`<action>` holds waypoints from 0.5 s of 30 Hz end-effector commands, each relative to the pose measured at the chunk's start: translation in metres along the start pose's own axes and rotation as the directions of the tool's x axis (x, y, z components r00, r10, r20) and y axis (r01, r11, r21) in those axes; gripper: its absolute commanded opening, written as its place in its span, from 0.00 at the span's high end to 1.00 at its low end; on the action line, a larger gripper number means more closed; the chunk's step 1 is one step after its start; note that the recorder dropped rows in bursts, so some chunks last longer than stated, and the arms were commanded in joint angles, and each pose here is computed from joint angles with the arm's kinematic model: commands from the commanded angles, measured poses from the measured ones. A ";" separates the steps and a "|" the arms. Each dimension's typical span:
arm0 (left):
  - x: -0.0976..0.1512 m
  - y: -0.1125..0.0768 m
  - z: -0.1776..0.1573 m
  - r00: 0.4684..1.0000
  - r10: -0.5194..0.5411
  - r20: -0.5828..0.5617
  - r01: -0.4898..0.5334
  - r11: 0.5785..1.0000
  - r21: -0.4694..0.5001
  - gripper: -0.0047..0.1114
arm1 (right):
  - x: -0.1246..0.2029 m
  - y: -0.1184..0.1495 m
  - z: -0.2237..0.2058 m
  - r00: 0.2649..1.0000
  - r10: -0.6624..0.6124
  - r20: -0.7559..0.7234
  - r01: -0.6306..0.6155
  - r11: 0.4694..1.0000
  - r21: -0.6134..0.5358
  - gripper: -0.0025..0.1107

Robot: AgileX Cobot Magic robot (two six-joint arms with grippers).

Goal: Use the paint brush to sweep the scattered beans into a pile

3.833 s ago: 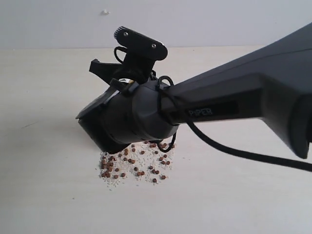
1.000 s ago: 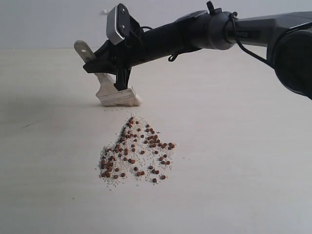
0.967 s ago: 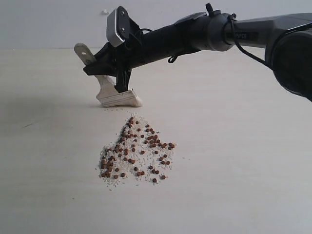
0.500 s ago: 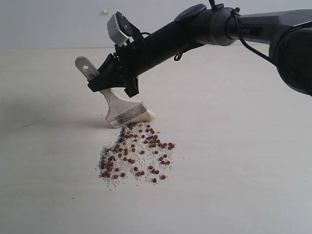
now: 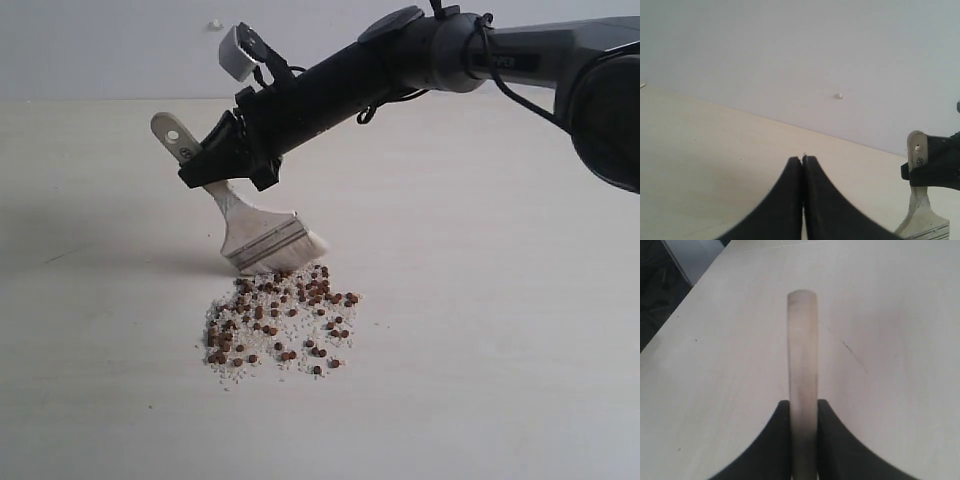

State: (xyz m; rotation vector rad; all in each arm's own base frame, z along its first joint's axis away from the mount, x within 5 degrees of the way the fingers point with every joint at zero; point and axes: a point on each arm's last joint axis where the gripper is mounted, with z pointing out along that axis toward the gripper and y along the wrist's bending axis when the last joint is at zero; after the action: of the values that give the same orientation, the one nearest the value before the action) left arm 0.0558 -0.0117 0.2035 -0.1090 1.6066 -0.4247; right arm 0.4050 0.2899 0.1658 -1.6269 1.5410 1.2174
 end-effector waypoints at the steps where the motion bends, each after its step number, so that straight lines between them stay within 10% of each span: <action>1: 0.000 0.000 -0.001 1.000 -0.006 0.007 0.006 1.000 0.009 0.96 | -0.023 0.002 -0.013 0.995 -0.096 0.008 0.095 0.992 0.082 0.98; 12: 0.000 0.000 -0.001 1.000 -0.006 0.007 0.006 1.000 0.009 0.96 | -0.035 -0.024 -0.037 0.993 -0.020 -0.115 0.074 0.874 0.481 0.98; 15: 0.000 0.000 -0.001 1.000 -0.006 0.007 0.006 1.000 0.009 0.96 | -0.036 -0.026 -0.038 0.969 0.041 -0.243 0.134 0.741 0.658 0.98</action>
State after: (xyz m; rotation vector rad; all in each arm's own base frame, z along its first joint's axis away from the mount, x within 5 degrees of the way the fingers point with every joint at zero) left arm 0.0558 -0.0117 0.2035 -0.1090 1.6066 -0.4247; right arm 0.4405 0.2760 0.1997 -1.4034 1.7679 0.5099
